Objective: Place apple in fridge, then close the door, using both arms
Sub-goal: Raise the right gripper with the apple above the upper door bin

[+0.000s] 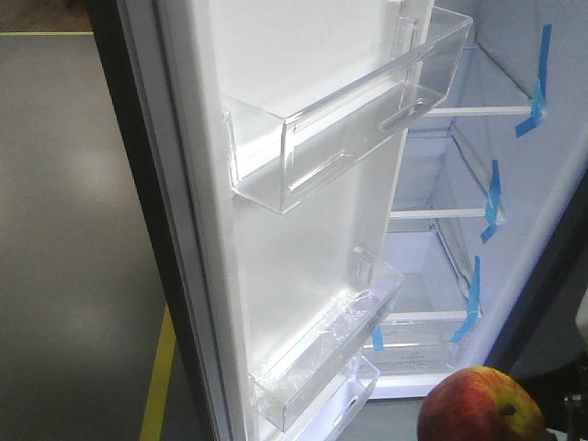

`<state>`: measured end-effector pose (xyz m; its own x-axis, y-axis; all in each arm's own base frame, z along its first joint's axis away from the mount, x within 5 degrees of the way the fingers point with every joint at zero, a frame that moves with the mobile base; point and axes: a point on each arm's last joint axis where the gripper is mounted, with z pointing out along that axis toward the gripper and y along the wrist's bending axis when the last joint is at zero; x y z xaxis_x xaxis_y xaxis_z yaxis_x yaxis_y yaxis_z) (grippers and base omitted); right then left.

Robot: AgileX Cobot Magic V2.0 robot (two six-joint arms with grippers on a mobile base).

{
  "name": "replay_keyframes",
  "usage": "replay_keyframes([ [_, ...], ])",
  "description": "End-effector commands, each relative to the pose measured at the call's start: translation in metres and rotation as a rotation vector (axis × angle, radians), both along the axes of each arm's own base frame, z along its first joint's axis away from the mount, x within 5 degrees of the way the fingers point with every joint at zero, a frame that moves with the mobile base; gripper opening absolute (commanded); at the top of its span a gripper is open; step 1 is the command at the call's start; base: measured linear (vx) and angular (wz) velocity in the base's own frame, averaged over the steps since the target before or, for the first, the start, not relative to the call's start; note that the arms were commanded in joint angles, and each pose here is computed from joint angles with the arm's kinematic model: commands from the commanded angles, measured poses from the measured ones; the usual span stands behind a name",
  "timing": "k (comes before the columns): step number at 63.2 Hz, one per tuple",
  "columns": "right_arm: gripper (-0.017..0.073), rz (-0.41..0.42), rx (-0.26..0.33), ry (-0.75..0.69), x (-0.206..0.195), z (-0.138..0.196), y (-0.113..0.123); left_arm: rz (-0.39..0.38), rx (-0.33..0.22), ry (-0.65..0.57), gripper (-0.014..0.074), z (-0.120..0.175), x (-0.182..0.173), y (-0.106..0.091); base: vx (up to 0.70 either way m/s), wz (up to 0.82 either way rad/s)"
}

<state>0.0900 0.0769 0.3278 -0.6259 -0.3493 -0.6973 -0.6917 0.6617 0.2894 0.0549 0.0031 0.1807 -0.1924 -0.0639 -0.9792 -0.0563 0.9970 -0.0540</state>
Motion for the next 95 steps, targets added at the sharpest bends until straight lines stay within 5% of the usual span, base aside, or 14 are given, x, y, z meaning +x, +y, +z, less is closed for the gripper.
replay_keyframes([
  [1, 0.0377, -0.013, 0.063, -0.046, 0.002, 0.012, 0.003, -0.004, -0.002, -0.072, -0.0006, 0.001, 0.001, 0.0, 0.02, 0.0],
  [73, 0.0377, 0.003, 0.06, -0.038, -0.003, 0.013, 0.002, -0.004, -0.002, -0.072, -0.0006, 0.001, 0.001, 0.0, -0.01, 0.0],
  [95, 0.0377, -0.145, 0.104, -0.255, 0.021, 0.041, -0.001, -0.004, -0.002, -0.072, -0.0006, 0.001, 0.001, 0.0, 0.0, 0.0],
])
